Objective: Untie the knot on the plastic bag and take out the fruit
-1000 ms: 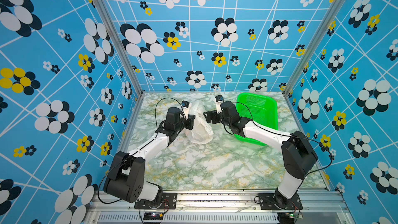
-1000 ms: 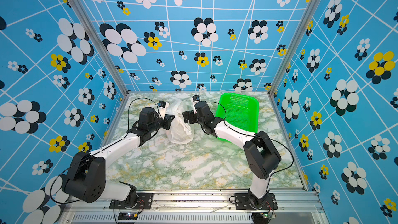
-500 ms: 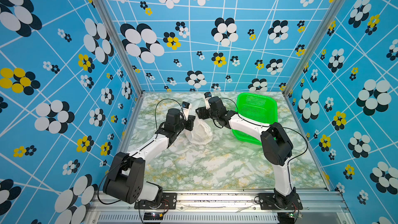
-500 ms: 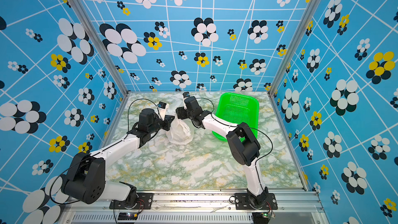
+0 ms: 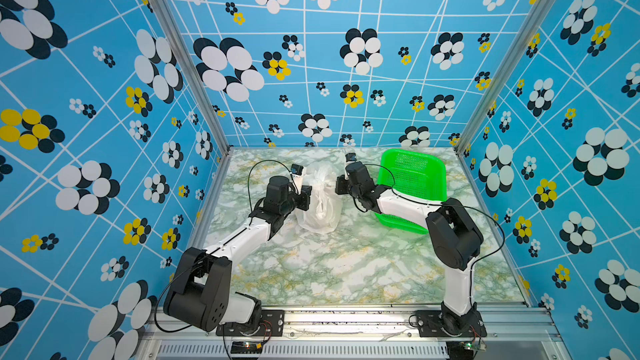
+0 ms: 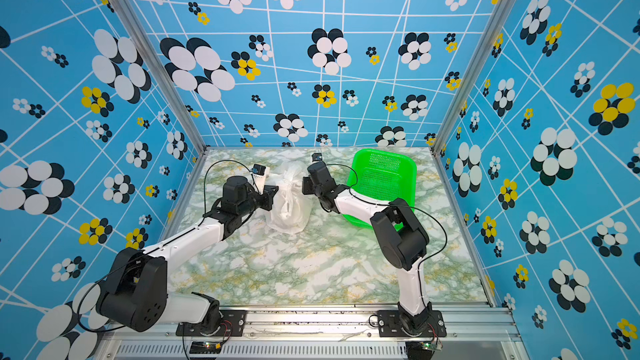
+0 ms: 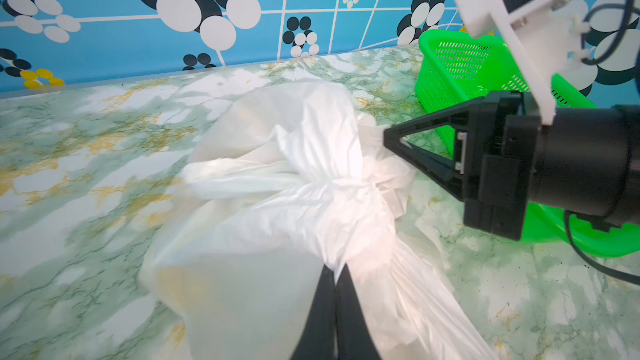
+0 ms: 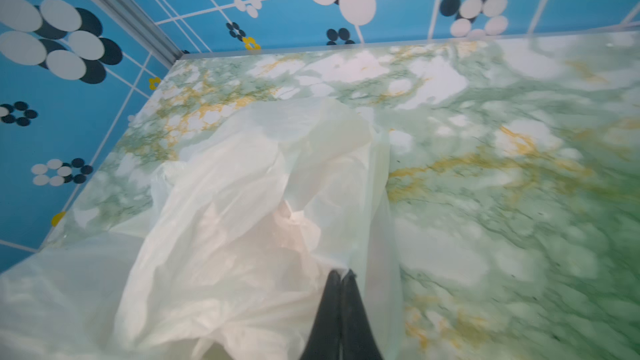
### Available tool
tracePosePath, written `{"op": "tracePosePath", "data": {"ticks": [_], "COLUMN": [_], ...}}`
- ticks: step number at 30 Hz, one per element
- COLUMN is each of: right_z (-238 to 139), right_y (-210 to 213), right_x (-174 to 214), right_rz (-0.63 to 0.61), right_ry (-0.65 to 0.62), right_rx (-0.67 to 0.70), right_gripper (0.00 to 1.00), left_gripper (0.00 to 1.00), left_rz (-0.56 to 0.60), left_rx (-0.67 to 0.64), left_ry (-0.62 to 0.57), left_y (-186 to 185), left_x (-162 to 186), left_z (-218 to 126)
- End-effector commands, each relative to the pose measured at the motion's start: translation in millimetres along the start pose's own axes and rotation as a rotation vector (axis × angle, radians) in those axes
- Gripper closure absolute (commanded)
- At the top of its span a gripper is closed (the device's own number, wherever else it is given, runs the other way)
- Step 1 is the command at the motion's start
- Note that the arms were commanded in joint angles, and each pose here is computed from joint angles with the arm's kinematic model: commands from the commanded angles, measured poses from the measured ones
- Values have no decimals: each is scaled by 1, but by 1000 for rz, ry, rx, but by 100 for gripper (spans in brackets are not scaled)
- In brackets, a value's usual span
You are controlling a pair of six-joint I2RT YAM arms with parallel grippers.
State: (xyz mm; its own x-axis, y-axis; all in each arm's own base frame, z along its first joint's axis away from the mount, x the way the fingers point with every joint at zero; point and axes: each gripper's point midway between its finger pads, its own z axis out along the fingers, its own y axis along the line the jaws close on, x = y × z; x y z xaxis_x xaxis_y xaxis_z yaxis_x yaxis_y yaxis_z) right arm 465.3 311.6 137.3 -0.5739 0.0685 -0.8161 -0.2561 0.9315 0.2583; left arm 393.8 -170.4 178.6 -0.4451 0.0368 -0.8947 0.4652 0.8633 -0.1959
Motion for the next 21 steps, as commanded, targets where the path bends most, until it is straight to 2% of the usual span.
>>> {"op": "tracePosePath", "data": {"ticks": [1, 6, 12, 16, 19, 20, 21], "right_z": [-34, -61, -91, -104, -112, -115, -117], "right_y": [-28, -52, -78, -75, -56, -49, -42], "right_x": [-48, -32, -5, 8, 8, 7, 5], "right_rz": [49, 78, 152, 148, 90, 65, 33], "right_ry": [-183, -226, -248, -247, -251, -254, -257], "right_rx": [96, 155, 202, 182, 151, 147, 140], "right_gripper": [100, 100, 100, 100, 100, 95, 86], "left_gripper": [100, 100, 100, 100, 100, 100, 100], "left_rz": [-6, -27, -151, -193, -187, -184, -181], "left_rx": [-53, -109, -183, -215, -202, -195, -185], "left_ry": [-45, -64, -92, -109, -138, -144, -154], "left_y": [12, 25, 58, 70, 67, 66, 63], "left_x": [-11, -10, -8, -1, -8, -9, -12], "left_z": [-9, -14, -21, -27, -32, -33, -35]}}
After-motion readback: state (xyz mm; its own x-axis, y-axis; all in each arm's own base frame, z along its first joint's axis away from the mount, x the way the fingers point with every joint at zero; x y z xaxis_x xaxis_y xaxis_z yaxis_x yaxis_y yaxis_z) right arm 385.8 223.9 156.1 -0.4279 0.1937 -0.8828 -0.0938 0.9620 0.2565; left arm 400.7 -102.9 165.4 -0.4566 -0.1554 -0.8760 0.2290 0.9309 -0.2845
